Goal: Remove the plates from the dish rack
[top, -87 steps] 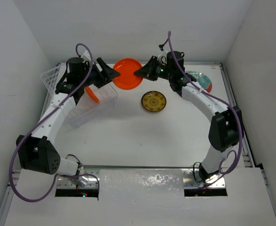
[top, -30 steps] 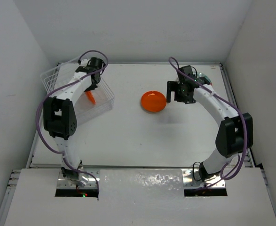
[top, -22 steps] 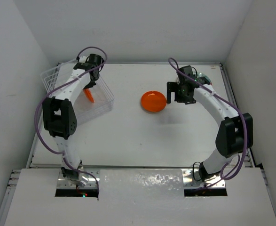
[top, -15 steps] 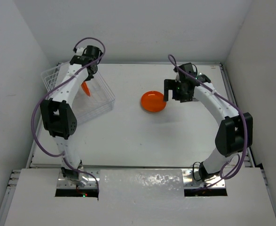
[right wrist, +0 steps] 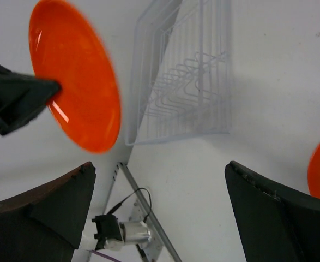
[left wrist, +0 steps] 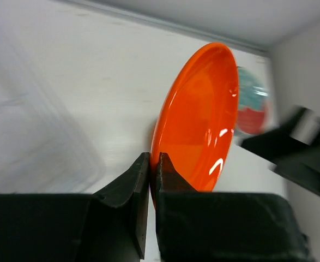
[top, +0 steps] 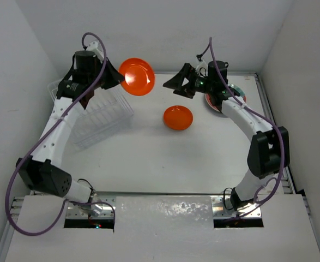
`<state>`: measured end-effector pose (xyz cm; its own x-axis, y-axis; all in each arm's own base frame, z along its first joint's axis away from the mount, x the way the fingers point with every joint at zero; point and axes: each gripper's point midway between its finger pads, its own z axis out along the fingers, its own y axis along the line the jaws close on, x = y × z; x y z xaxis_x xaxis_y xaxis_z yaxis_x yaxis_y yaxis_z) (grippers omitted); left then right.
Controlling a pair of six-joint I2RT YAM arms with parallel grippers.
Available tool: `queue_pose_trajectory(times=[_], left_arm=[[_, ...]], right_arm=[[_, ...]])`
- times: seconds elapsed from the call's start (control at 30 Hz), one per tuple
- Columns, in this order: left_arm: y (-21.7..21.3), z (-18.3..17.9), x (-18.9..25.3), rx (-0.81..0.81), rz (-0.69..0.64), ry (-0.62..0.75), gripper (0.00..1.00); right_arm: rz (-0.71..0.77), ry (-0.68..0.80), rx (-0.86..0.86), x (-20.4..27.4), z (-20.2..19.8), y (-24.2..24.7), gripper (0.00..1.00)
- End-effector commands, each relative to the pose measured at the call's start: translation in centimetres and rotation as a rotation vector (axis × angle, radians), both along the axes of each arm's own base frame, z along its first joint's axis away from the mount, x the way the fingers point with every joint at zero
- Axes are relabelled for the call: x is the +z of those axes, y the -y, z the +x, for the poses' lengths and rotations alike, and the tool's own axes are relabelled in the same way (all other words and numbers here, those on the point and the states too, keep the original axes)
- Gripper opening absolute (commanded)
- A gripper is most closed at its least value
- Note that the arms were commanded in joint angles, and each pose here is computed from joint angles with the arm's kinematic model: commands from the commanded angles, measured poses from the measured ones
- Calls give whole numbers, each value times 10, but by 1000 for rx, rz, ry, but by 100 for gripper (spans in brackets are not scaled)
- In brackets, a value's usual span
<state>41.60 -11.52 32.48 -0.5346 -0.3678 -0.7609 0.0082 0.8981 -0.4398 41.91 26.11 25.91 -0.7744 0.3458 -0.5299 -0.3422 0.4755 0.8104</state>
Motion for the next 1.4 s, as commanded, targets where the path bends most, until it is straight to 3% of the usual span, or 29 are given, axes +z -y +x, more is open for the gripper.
queue_pose_trajectory(times=[0.0,0.03,0.1,0.23,0.33,0.37,0.4,0.43,0.47,0.5,0.57,0.6,0.63,0.67,0.7,0.73,0.8,0.97,1.23,1.27,1.3,1.33,1.37], left_arm=[[76,-18,33,-344,-348,120,0],[82,-17,45,-376,-385,178,0],[91,-21,42,-418,-458,165,0],[93,-19,23,-412,-462,104,0],[95,-19,15,-413,-473,89,0],[95,-19,13,-415,-482,86,0],[99,-20,11,-429,-511,85,1],[100,-21,10,-434,-524,80,9],[101,-20,3,-430,-537,58,14],[102,-19,1,-431,-537,55,31],[99,-13,-3,-407,-519,58,54],[96,-11,-11,-374,-496,22,89],[89,-7,-18,-332,-456,0,100],[70,12,-14,-227,-340,37,100],[51,5,-41,-125,-248,-95,100],[33,7,-47,-37,-172,-124,100],[-13,5,-47,143,20,-150,100],[-35,-18,-19,162,115,-71,100],[-63,-42,-8,220,209,-52,100],[-65,-43,-11,225,213,-60,100],[-67,-45,-13,227,217,-66,100],[-69,-45,-16,232,220,-72,100],[-72,-47,-18,236,227,-77,100]], right_arm=[[93,74,8,35,13,-10,99],[68,82,-6,30,17,-7,99],[83,78,-7,28,19,-9,98],[112,101,3,35,19,-12,92],[114,110,15,37,17,-13,59],[114,105,19,34,16,-13,22],[115,100,15,33,16,-12,4],[111,86,13,27,15,-11,0],[115,87,19,26,14,-12,0],[115,88,17,26,13,-11,0],[106,68,8,17,12,-7,0],[86,70,-33,12,18,5,0],[53,52,-76,0,21,17,0],[-4,-12,-132,-17,18,33,0],[-108,-25,-280,-37,35,69,0],[-204,-150,-354,-70,25,94,0],[-298,-175,-476,-92,30,135,0],[-426,-234,-460,-144,34,160,2],[-446,-271,-325,-180,29,137,12],[-463,-291,-297,-186,25,130,19],[-478,-302,-280,-190,22,128,38],[-496,-304,-271,-192,20,128,71],[-499,-298,-257,-190,17,127,91]])
